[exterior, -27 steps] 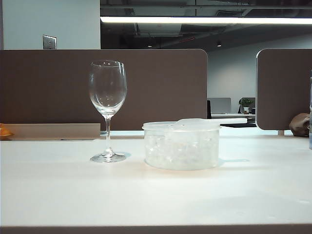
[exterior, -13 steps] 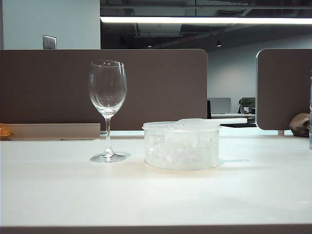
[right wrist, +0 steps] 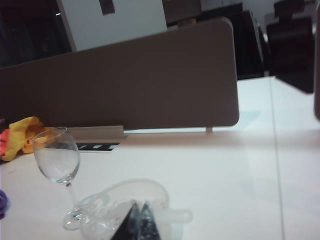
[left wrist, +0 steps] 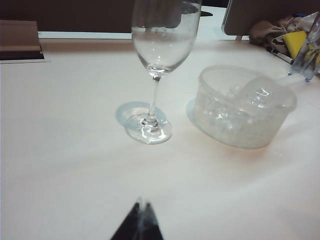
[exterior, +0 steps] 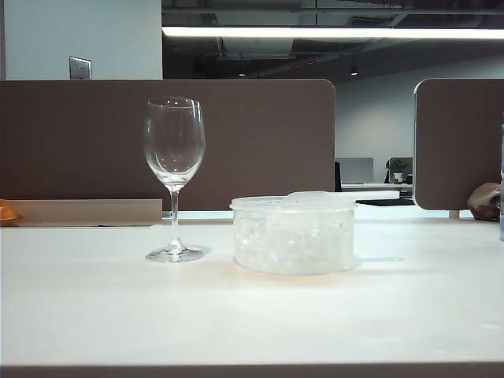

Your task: Pick up an ice shovel filled with ice cubes and pour the ice from the shovel into the glass.

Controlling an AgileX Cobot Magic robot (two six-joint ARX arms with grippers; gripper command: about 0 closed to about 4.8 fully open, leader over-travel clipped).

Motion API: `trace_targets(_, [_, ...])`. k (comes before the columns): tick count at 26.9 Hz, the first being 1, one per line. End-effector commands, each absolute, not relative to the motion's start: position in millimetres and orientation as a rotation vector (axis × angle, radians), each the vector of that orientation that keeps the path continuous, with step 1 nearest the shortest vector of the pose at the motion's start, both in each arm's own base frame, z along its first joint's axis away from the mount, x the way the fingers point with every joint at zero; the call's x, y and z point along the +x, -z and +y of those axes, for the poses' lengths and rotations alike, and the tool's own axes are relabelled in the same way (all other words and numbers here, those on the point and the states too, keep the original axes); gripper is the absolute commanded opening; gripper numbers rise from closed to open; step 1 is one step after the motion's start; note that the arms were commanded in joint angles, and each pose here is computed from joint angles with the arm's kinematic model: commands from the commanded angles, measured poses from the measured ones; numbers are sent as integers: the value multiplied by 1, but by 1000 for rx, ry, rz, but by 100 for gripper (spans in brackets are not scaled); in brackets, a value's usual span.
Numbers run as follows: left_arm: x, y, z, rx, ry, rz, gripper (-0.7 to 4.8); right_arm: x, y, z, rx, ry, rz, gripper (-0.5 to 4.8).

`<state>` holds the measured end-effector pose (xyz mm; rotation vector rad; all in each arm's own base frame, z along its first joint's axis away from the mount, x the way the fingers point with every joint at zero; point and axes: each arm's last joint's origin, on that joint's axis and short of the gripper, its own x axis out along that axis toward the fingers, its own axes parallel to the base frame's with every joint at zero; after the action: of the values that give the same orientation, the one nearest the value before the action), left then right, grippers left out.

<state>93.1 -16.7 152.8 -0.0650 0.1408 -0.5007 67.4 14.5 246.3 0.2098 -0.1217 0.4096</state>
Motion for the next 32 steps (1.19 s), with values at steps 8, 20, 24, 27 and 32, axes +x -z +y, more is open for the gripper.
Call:
trace_targets(8, [93,-153,-17,-62,508,139,-5,55,-296,14,97,-405,160,-1])
trace_targets(20, [93,-153,-17,-62,508,138,-5,118,-312,22,589,-461,237,-1])
trace_targets(24, [93,-153,-17,-61,508,138,-5,135,-315,20,846,-346,210,-1])
trace_targets(27, [93,-153,-17,-62,508,139,-5,141,-311,17,956,-223,199,-1])
trace_targets(32, [93,-153,-17,-62,508,138,-5,156,-277,18,1173,-201,196,-1])
